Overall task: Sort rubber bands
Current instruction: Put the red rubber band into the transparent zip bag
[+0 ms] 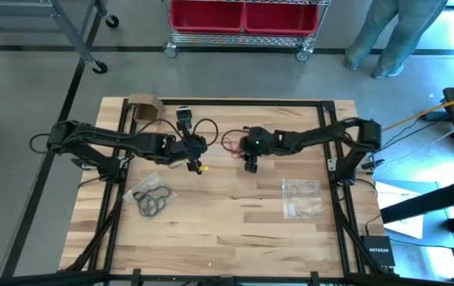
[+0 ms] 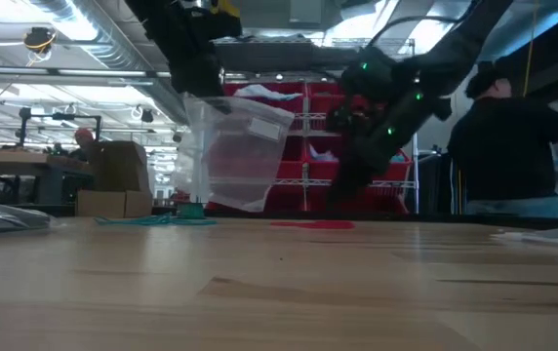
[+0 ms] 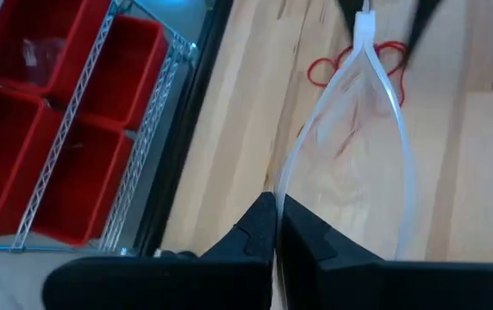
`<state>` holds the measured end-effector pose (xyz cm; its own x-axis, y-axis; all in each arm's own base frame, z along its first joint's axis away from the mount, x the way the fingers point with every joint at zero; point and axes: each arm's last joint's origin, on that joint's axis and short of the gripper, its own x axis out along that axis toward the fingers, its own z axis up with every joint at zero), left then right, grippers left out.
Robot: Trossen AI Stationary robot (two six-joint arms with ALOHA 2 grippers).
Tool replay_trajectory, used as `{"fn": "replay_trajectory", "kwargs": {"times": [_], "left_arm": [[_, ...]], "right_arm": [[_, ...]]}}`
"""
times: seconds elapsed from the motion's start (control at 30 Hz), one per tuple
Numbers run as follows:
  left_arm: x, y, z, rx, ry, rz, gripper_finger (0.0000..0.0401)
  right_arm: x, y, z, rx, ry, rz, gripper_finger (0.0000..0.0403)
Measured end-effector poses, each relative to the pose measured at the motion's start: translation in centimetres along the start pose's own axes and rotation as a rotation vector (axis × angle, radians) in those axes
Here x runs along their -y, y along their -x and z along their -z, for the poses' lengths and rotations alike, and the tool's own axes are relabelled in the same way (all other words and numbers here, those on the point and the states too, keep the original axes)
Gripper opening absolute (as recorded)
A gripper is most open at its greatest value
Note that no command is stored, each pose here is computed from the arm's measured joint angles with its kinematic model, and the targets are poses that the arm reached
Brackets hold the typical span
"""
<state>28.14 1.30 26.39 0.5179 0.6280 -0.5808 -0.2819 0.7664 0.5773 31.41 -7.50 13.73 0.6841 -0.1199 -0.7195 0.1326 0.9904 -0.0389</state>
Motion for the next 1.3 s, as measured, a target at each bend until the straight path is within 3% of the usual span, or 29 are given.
{"fn": "replay_trajectory", "kwargs": {"times": [0.1, 0.23, 0.43, 0.67, 0.77, 0.87, 1.0, 1.3], "left_arm": [[0.5, -0.2, 0.0, -0.007, 0.039, 0.007, 0.0000], [1.1, -0.2, 0.0, -0.013, 0.092, 0.017, 0.0000], [1.7, 0.1, 0.1, -0.019, 0.162, 0.030, 0.0000], [2.0, 0.3, 0.0, -0.013, 0.186, 0.064, 0.0000], [2.1, 0.4, 0.0, -0.011, 0.185, 0.078, 0.0000], [2.3, 0.5, 0.0, -0.007, 0.185, 0.082, 0.0000], [2.5, 0.7, -0.1, -0.001, 0.179, 0.090, 0.0000], [2.5, 0.7, -0.1, -0.001, 0.189, 0.090, 0.0000]], "right_arm": [[-0.3, -1.0, 0.8, -0.038, 0.007, -0.044, 0.0161], [0.1, -1.7, 1.3, -0.065, 0.025, 0.043, 0.0161], [0.0, -2.1, 0.7, 0.011, 0.115, 0.043, 0.0161], [0.0, -3.7, 1.7, -0.019, 0.049, 0.025, 0.0157], [0.0, -4.0, 2.1, -0.042, 0.000, 0.021, 0.0132], [-0.1, -3.9, 2.3, -0.077, -0.003, 0.010, 0.0080], [-0.2, -3.1, 2.1, -0.093, -0.024, 0.007, 0.0010], [-0.1, 3.8, -0.6, -0.048, -0.070, 0.034, 0.0002]]}}
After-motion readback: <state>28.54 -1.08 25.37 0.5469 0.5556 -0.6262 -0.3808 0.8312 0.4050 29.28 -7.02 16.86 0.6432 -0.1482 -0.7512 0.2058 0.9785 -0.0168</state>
